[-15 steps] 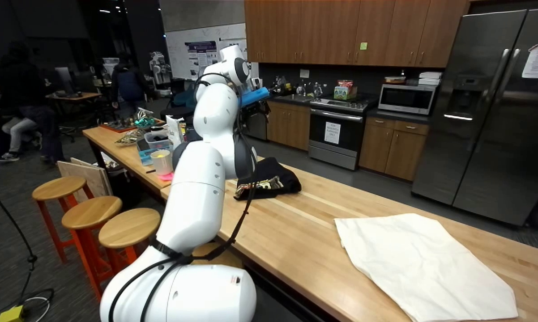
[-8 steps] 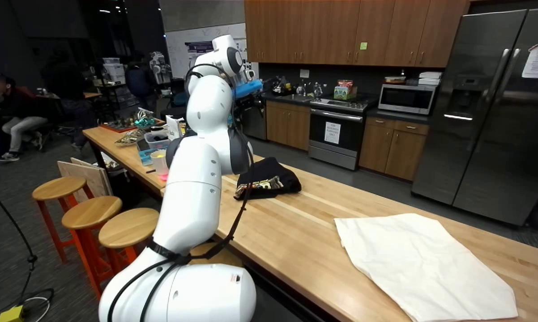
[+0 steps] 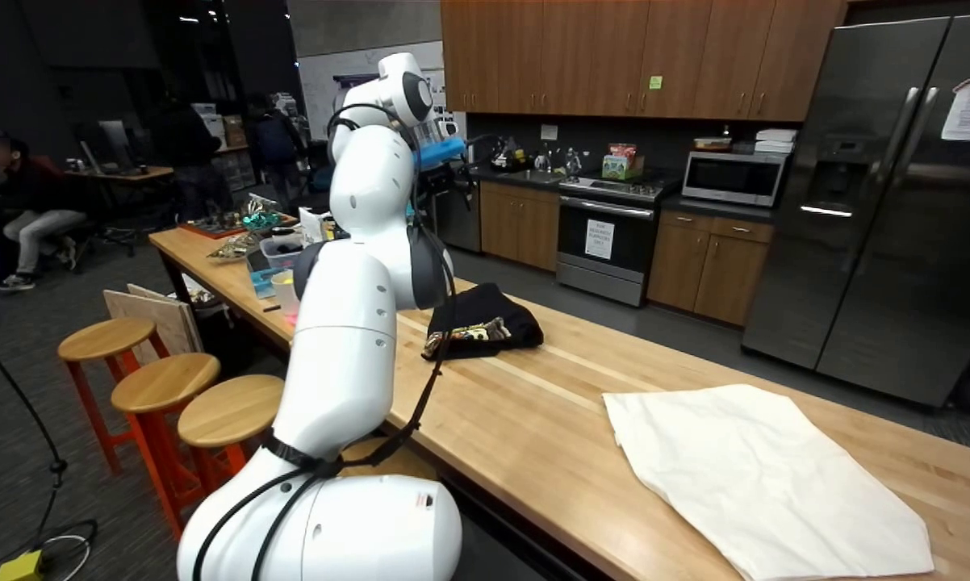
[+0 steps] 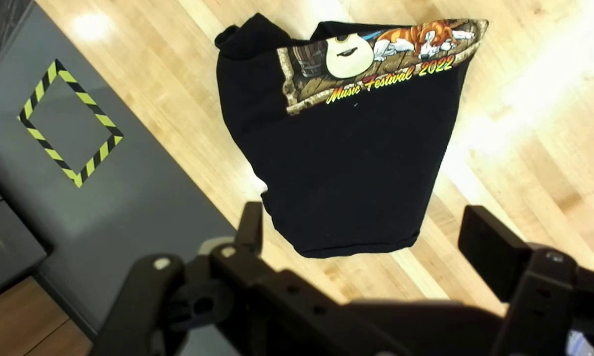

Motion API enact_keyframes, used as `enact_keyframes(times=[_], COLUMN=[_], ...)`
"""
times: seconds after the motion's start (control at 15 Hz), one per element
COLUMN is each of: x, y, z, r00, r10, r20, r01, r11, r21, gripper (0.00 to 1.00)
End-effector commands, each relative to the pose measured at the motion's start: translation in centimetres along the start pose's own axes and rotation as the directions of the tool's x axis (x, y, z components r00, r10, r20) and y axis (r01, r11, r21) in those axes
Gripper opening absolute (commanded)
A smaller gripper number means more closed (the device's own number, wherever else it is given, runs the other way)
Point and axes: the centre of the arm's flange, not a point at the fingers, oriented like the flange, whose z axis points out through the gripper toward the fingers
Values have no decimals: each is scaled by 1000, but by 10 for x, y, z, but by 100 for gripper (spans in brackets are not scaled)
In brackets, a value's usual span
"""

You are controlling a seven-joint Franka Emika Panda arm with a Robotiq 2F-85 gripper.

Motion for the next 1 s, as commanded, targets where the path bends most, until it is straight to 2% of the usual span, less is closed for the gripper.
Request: enact_keyframes(times=[0.0,0.2,0.27,0.93], x=[-70,-76,-17,-14], y=[-5,11,10,7], z=[17,19,1,7], r00=[998,991,995,995], r10=[38,30,26,20], r20=[59,127,92,99], r01=[-38,-32,-28,-22], r11=[999,999,999,1000], r21=[-3,16,15,17], gripper=[100,100,100,100])
